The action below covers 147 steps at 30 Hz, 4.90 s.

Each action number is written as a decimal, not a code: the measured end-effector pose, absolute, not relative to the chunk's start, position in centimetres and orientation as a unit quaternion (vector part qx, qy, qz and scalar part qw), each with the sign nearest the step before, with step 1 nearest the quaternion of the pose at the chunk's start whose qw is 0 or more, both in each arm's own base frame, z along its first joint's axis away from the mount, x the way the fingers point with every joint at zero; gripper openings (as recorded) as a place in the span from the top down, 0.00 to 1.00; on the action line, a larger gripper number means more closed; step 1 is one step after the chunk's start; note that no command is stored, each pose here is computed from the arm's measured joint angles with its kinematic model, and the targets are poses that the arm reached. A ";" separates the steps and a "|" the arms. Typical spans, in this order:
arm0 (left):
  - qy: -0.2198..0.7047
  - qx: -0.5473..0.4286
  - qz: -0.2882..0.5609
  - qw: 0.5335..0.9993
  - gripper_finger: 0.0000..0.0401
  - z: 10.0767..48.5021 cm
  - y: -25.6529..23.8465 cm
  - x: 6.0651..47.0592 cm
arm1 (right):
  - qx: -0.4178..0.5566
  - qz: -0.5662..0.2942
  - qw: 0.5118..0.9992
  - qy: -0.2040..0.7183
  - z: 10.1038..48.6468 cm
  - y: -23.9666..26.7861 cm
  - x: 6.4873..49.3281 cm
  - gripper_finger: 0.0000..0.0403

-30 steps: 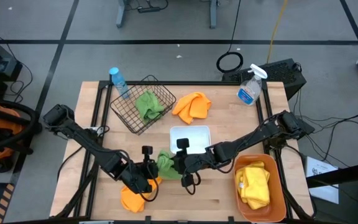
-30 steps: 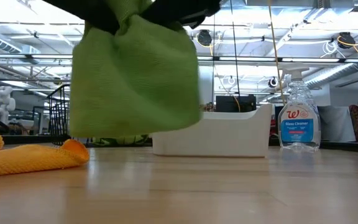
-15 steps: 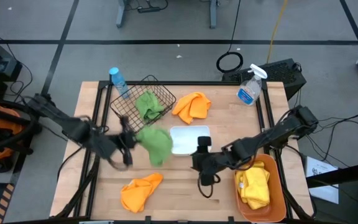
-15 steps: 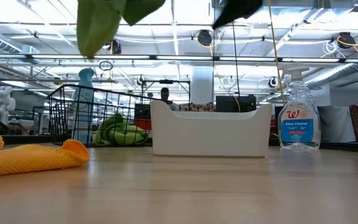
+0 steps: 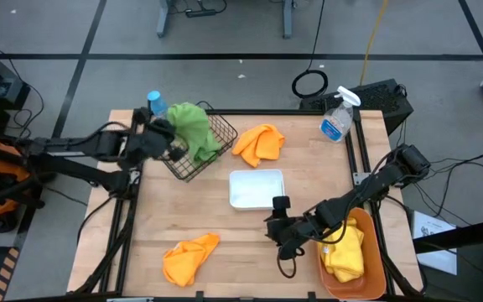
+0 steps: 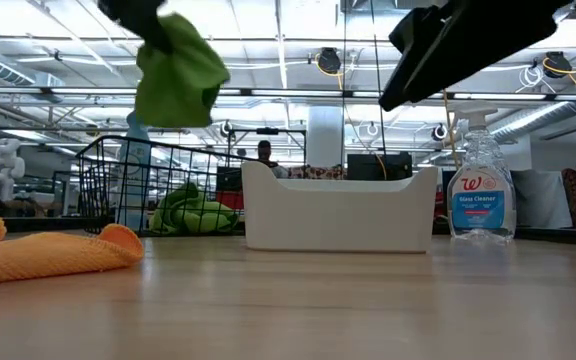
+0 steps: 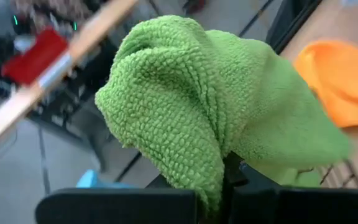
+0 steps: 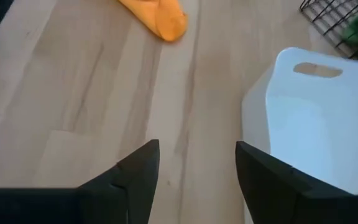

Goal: Sort microfiber towel by color & place in baskets
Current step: Put the green microfiber towel into the black wire basket, then put the top orange microfiber towel into the white bin

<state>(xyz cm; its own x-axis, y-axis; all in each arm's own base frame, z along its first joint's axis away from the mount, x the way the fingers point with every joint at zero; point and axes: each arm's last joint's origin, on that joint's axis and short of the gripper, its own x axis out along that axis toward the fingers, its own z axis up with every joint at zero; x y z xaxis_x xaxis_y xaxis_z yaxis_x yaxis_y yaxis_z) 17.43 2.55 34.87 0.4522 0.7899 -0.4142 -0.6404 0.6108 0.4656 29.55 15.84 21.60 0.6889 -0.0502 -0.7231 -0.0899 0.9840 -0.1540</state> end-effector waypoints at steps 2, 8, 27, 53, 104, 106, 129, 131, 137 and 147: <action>0.332 0.113 0.434 0.830 0.98 34.2 3.7 18.0 | -0.099 0.014 0.914 0.393 21.6 15.8 29.6 0.51; 0.469 0.042 0.363 0.804 0.98 30.9 6.2 19.3 | -0.116 0.011 0.913 0.392 21.6 15.8 29.6 0.54; 0.603 -0.089 0.228 0.760 0.79 26.1 10.2 21.3 | -0.111 0.009 0.913 0.392 21.6 15.8 29.6 0.59; 0.490 -0.070 0.205 0.844 0.53 29.4 7.5 19.1 | -0.115 -0.006 0.922 0.371 22.0 13.9 31.0 0.59; 0.461 -0.138 0.255 0.839 0.75 24.2 8.8 16.9 | -0.127 -0.029 0.926 0.354 22.3 11.2 32.5 0.59; 0.457 -0.137 0.257 0.841 0.72 24.2 8.8 17.0 | -0.127 -0.029 0.926 0.354 22.3 11.2 32.5 0.59; 0.534 -0.129 0.357 0.755 0.89 16.9 12.0 20.4 | -0.163 -0.036 0.918 0.361 22.3 9.8 32.9 0.59; 0.521 -0.129 0.360 0.763 0.89 17.4 12.1 20.6 | -0.176 -0.041 0.914 0.363 22.3 9.0 33.1 0.59; 0.472 -0.122 0.363 0.794 0.89 20.4 11.6 20.2 | -0.221 -0.073 0.893 0.384 22.2 5.3 33.8 0.59; 0.400 -0.129 0.336 0.843 0.89 24.3 8.4 18.5 | -0.165 -0.115 0.886 0.418 22.1 -5.4 33.8 0.59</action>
<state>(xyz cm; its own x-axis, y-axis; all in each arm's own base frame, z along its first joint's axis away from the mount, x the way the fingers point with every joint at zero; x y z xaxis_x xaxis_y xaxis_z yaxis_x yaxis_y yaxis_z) 18.50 8.41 24.28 0.4548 0.4639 -0.7602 -0.6694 0.7411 0.0519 33.82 -5.41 22.09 0.6244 -0.3421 -0.7022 0.0668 0.9191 -0.3883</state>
